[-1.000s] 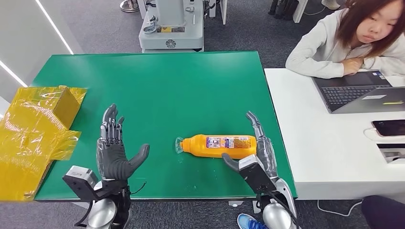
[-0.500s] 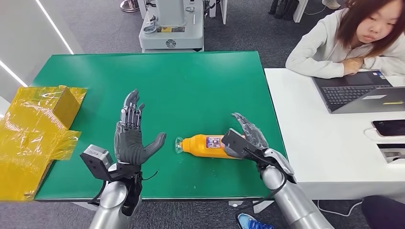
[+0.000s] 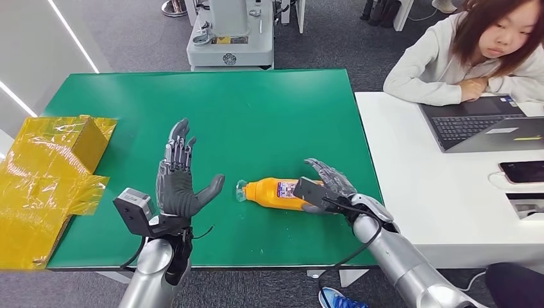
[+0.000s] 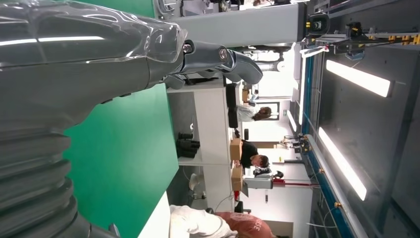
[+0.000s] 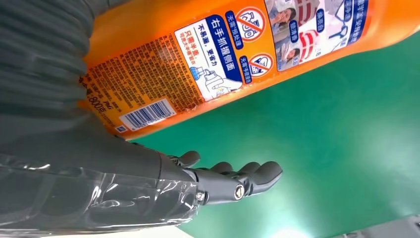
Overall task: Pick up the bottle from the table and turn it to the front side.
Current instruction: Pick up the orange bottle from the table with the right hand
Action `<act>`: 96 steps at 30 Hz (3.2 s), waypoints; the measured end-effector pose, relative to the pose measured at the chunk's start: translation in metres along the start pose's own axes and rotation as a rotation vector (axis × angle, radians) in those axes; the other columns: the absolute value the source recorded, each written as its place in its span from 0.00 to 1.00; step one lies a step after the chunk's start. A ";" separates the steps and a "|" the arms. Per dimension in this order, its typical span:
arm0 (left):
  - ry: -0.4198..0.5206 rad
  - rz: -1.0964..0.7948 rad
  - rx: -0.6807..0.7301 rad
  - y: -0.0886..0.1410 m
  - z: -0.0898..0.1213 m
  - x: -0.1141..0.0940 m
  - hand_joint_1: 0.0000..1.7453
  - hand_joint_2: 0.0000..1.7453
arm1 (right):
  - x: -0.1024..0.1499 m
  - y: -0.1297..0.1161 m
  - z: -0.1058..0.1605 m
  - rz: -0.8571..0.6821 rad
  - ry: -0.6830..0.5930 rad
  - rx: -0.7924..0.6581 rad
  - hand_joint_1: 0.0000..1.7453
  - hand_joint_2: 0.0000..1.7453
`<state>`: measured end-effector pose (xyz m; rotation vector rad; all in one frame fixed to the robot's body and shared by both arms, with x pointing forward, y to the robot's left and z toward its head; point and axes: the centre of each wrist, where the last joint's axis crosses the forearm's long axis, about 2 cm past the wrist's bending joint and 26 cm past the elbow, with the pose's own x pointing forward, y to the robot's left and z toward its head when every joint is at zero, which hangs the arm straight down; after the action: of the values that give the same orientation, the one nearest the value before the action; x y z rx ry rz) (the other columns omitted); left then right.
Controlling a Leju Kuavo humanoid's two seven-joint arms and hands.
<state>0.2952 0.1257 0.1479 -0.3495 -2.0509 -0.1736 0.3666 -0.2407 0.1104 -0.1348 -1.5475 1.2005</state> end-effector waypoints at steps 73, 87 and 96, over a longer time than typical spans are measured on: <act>0.045 0.003 0.040 0.005 0.014 -0.006 0.00 1.00 | 0.016 0.081 0.066 -0.329 -0.165 -0.140 1.00 1.00; 0.046 -0.025 0.013 0.007 0.020 -0.009 0.00 1.00 | 0.019 0.078 0.084 -0.229 -0.208 -0.328 1.00 1.00; 0.054 0.001 -0.031 0.012 0.016 -0.012 0.00 1.00 | 0.025 0.066 0.083 -0.138 -0.256 -0.437 1.00 1.00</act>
<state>0.2909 0.1389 0.1293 -0.3613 -1.9966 -0.2117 0.2601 -0.2435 0.0899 -0.1618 -1.9968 0.7790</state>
